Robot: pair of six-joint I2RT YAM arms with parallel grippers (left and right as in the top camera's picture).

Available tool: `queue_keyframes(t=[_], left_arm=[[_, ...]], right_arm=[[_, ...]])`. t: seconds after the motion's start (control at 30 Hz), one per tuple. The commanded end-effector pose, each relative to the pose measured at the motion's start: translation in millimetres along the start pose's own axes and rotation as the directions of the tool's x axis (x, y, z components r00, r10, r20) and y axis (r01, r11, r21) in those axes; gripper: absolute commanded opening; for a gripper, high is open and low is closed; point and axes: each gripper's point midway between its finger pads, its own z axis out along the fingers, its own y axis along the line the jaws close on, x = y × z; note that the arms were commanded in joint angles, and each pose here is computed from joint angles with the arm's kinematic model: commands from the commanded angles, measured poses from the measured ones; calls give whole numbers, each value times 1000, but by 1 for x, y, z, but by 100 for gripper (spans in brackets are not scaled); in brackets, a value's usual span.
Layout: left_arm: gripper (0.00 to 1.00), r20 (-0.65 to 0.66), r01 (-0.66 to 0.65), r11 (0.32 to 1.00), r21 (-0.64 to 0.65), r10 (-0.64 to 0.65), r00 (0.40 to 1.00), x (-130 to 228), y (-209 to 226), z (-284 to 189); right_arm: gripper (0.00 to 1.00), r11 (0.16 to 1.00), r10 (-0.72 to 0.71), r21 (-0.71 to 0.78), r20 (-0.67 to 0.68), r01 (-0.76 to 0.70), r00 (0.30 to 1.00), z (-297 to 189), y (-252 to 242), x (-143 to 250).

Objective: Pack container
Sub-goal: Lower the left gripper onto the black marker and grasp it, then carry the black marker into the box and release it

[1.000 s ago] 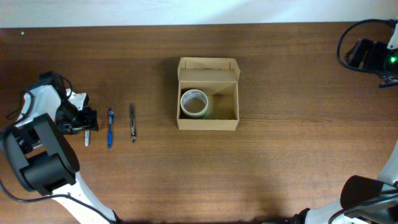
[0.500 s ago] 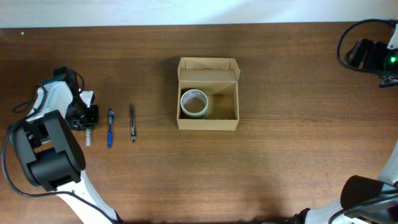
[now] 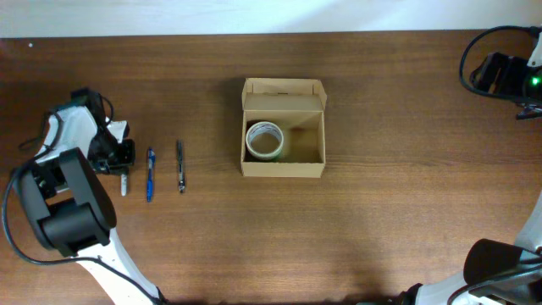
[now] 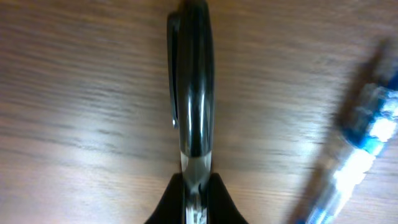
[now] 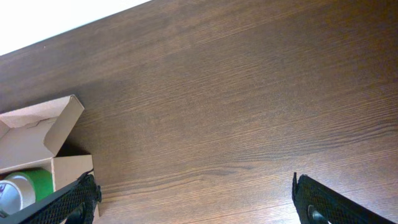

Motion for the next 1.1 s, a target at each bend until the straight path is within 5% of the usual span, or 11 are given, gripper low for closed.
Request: queue_keyframes(t=[0.0, 0.13, 0.23, 0.33, 0.47, 0.7, 0.87, 0.93, 1.07], left_arm=[[2, 101, -29, 994, 103, 19, 995, -30, -13, -40], [2, 244, -185, 973, 135, 149, 958, -56, -32, -122], [2, 398, -390, 915, 97, 324, 858, -65, -66, -194], [2, 530, -641, 767, -19, 551, 644, -57, -120, -259], [2, 548, -833, 519, -192, 760, 348, -31, -203, -301], [2, 343, -955, 125, -270, 939, 26, 20, -320, -265], [2, 174, -973, -125, -196, 972, -160, 42, -354, -206], [2, 137, -972, -188, -140, 969, -207, 49, -362, -181], [2, 96, -975, -211, -64, 972, -217, 52, -370, -141]], right_arm=[[99, 1000, 1, -14, 11, -1, 1000, -3, 2, -2], [99, 1000, 1, -14, 11, -1, 1000, -3, 2, -2], [99, 1000, 1, -14, 11, -1, 1000, -3, 2, -2], [99, 1000, 1, -14, 11, -1, 1000, -3, 2, -2], [99, 1000, 1, -14, 11, -1, 1000, -3, 2, -2], [99, 1000, 1, -14, 11, -1, 1000, -3, 2, -2], [99, 1000, 1, -14, 11, -1, 1000, -3, 2, -2], [99, 1000, 1, -14, 11, -1, 1000, -3, 2, -2], [99, 1000, 1, -14, 11, -1, 1000, -3, 2, -2]])
